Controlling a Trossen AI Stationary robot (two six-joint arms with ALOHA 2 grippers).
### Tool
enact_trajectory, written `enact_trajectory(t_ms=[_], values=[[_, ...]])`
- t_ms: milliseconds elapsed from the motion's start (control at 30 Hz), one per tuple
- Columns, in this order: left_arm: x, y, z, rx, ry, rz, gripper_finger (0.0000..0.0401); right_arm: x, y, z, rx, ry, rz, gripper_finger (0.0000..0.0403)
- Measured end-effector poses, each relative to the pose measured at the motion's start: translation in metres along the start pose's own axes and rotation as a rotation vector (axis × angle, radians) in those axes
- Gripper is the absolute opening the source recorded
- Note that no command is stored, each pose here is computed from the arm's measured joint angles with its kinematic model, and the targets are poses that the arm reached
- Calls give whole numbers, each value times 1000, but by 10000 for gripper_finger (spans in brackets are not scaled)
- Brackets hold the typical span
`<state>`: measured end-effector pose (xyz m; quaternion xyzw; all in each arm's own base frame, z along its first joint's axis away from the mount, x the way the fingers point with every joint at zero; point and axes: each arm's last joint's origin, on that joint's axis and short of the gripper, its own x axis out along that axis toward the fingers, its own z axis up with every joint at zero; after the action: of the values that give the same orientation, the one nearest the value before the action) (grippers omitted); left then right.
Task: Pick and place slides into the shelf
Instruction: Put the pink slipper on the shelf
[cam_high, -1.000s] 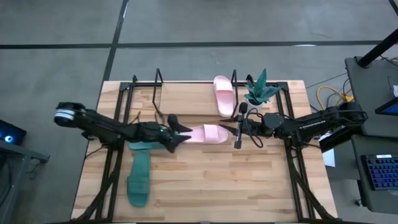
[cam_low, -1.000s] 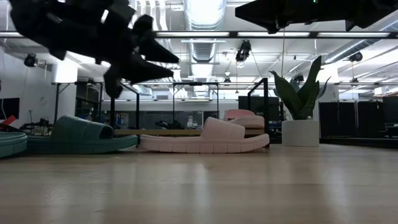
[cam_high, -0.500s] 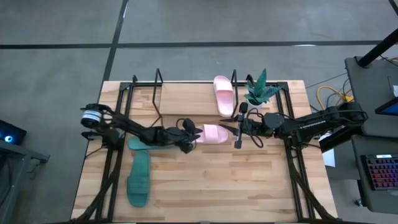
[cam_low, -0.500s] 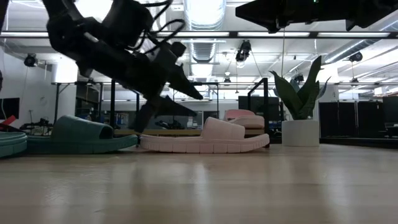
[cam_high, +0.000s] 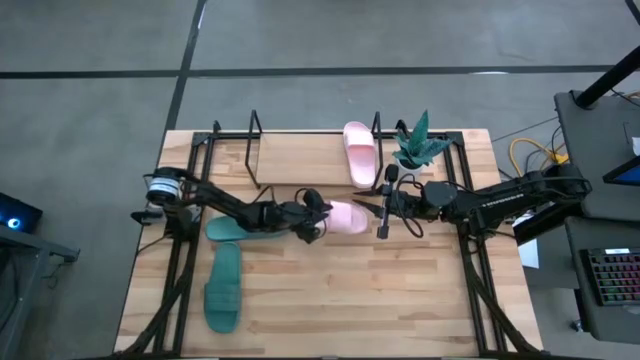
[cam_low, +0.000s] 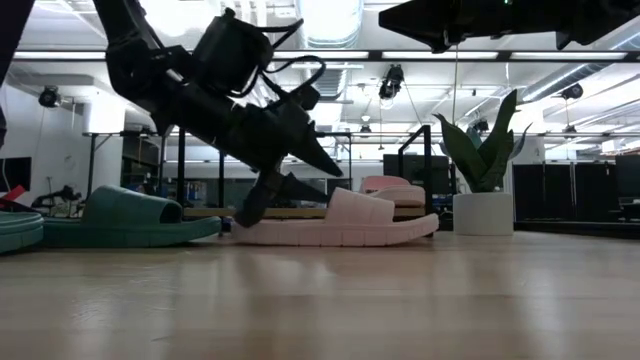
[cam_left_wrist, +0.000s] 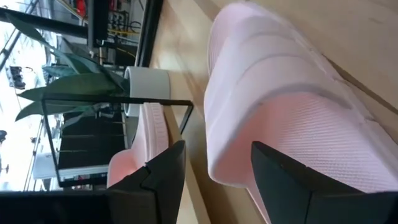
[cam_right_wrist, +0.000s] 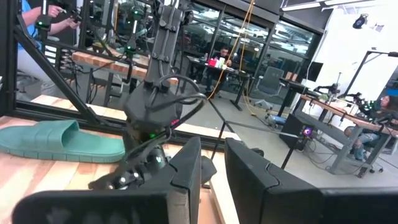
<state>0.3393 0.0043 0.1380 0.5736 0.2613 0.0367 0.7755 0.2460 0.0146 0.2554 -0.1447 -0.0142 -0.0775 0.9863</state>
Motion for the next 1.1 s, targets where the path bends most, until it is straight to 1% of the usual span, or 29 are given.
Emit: enact_trajectory(t_ms=[200,433,533,700,900,1000,1100], values=[[9,-2,0,7,3,-11,168,0,0,0,0,1,0,63],[10,-3,2,55,-5,-13,168,0,0,-1,-2,7,2,63],[9,-2,3,81,-50,-24,168,0,0,-1,-8,6,2,63],[9,-3,7,100,-190,-71,168,0,0,-1,-17,6,2,63],[9,-3,8,99,-215,-77,168,0,0,-1,-17,6,2,63],[10,0,10,95,-219,-66,156,0,0,-1,-17,6,2,63],[11,3,12,92,-221,-58,127,0,0,-1,-17,6,2,63]])
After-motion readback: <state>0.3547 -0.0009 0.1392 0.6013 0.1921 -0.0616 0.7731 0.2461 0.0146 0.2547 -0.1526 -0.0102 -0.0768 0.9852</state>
